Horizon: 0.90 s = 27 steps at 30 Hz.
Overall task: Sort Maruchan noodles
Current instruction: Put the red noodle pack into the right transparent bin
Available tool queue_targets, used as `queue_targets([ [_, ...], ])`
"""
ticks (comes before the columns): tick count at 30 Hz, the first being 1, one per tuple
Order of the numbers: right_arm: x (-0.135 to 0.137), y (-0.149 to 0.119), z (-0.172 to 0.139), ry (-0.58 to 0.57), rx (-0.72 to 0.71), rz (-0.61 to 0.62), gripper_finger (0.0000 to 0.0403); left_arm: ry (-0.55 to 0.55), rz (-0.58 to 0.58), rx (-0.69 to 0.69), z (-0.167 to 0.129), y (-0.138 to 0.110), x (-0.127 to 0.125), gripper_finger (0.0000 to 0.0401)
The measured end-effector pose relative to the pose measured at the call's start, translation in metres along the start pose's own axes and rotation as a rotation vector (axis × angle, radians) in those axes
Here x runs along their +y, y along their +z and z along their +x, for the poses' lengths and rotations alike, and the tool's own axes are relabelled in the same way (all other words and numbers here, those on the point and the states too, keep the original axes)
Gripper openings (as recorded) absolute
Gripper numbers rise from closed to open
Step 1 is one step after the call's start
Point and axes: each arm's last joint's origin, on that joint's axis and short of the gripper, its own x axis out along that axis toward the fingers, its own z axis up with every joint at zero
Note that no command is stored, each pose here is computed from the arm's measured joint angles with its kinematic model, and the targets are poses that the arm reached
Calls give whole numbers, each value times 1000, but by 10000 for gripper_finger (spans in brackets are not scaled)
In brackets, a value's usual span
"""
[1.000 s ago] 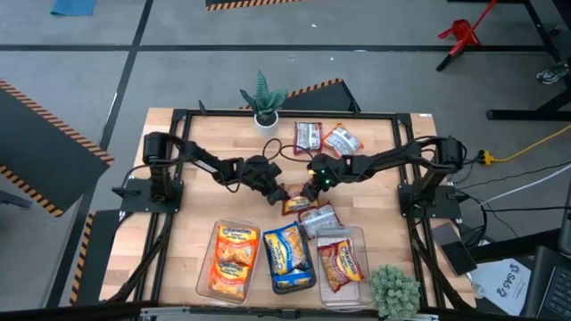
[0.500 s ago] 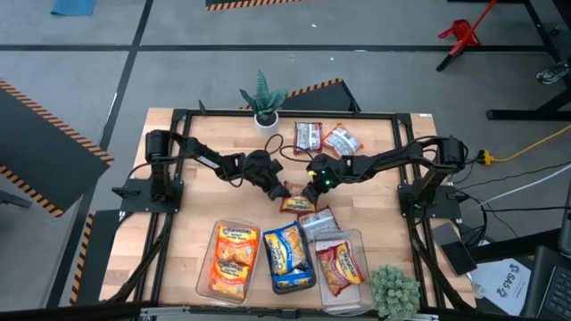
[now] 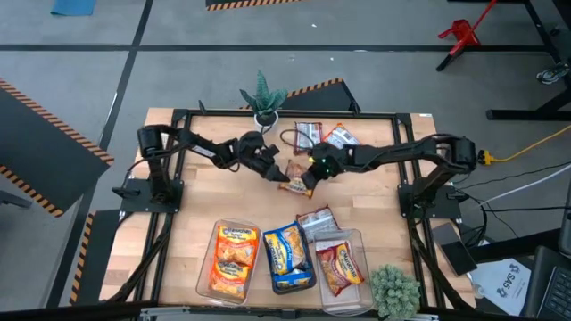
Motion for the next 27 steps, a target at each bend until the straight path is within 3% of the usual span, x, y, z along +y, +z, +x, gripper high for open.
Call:
queue_targets([
  [8,19,20,-51,-67,-66,56,2,-105,106,-105,-29,19,-44,151],
  [13,38,13,-90,-70,-125,106,1,-168,177,-170,-47,23,-77,151],
  [21,80,-34,-146,22,-234,244,1,-269,282,-249,-70,16,-123,151],
  [27,102,-84,-172,47,-326,347,1,-300,307,-266,-76,10,-139,151],
])
